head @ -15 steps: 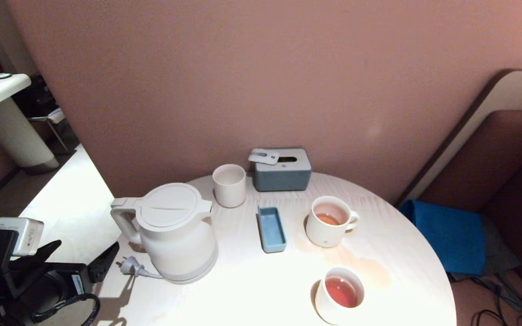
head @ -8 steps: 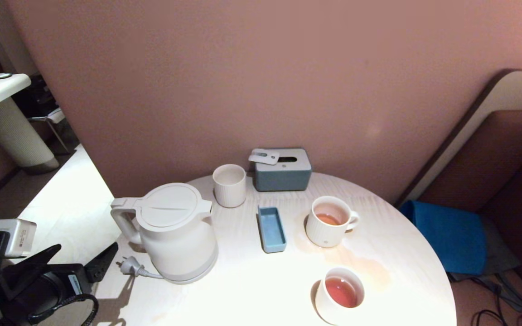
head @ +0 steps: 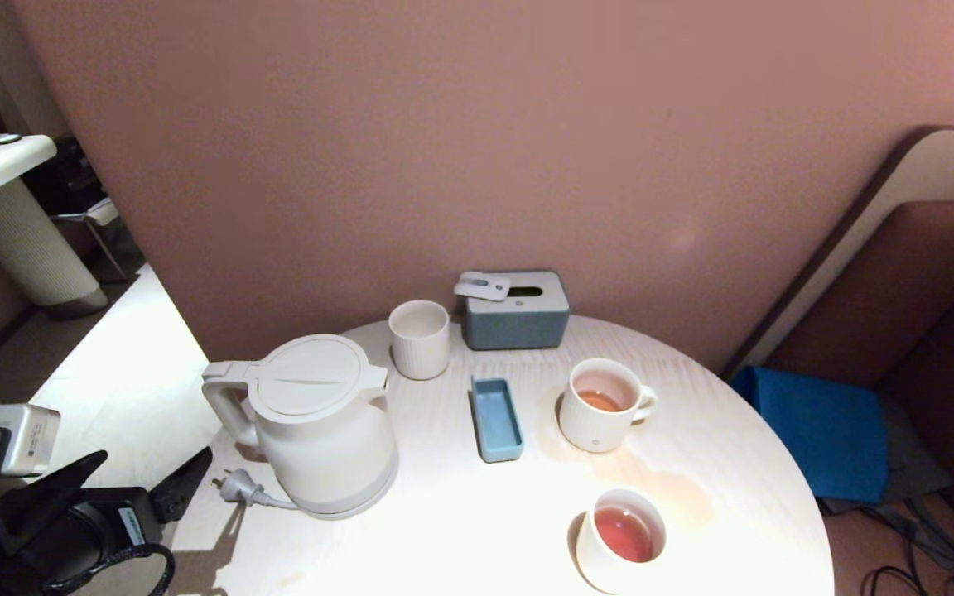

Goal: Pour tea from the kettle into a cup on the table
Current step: Pick up the cup

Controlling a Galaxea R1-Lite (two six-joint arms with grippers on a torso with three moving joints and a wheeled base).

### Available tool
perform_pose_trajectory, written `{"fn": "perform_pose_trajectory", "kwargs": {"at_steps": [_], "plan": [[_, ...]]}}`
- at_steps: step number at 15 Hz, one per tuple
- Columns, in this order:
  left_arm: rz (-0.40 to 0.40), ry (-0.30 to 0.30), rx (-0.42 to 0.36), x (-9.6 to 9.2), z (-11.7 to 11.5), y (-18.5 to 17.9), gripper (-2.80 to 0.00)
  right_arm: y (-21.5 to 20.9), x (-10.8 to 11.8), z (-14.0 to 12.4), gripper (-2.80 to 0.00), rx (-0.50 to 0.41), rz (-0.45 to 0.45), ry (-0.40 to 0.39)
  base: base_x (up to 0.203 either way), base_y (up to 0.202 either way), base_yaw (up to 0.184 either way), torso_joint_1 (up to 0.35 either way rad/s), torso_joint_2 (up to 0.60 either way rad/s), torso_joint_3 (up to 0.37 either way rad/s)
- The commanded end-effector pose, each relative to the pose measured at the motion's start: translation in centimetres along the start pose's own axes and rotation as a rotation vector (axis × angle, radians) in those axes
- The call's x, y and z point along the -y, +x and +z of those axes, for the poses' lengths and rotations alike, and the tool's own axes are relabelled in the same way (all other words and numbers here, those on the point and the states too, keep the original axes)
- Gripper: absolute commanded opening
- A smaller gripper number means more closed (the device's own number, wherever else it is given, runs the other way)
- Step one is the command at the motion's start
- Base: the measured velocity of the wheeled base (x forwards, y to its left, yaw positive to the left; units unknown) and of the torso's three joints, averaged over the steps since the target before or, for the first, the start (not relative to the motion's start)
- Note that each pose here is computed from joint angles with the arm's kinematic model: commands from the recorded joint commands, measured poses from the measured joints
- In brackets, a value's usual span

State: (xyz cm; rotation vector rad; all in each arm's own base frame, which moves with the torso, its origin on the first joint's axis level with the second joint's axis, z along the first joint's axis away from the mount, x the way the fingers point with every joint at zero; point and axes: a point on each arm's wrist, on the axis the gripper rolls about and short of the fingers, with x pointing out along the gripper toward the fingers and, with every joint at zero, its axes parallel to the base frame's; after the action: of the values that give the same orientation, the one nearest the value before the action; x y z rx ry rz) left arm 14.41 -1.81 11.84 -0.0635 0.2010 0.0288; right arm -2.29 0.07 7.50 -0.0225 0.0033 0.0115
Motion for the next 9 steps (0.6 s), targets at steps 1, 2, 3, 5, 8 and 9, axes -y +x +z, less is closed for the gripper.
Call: {"fn": "perform_pose_trajectory", "kwargs": {"at_steps": [1,2,3,5,8,9], "plan": [[0.0,-0.002,0.01,0.0,0.12,-0.13,0.0,0.01,0.0,0.0,-2.8,-0.001,0.001,0.0,0.0,0.0,0.0,0.0,0.0,0.0],[0.0,-0.001,0.009,-0.01,0.11,-0.13,0.0,0.01,0.0,0.0,-2.8,-0.001,0.001,0.0,0.0,0.0,0.0,0.0,0.0,0.0],[0.0,-0.003,0.008,0.0,0.1,-0.13,0.0,0.01,0.0,0.0,-2.8,-0.001,0.001,0.0,0.0,0.0,0.0,0.0,0.0,0.0],[0.0,-0.003,0.008,0.0,0.1,-0.13,0.0,0.01,0.0,0.0,-2.8,-0.001,0.001,0.0,0.0,0.0,0.0,0.0,0.0,0.0],[-0.002,-0.004,0.024,-0.03,0.29,-0.38,0.0,0.01,0.0,0.0,-2.8,-0.001,0.001,0.0,0.0,0.0,0.0,0.0,0.0,0.0],[-0.003,-0.004,0.031,-0.06,0.38,-0.61,0.0,0.01,0.0,0.0,-2.8,-0.001,0.001,0.0,0.0,0.0,0.0,0.0,0.0,0.0]]}}
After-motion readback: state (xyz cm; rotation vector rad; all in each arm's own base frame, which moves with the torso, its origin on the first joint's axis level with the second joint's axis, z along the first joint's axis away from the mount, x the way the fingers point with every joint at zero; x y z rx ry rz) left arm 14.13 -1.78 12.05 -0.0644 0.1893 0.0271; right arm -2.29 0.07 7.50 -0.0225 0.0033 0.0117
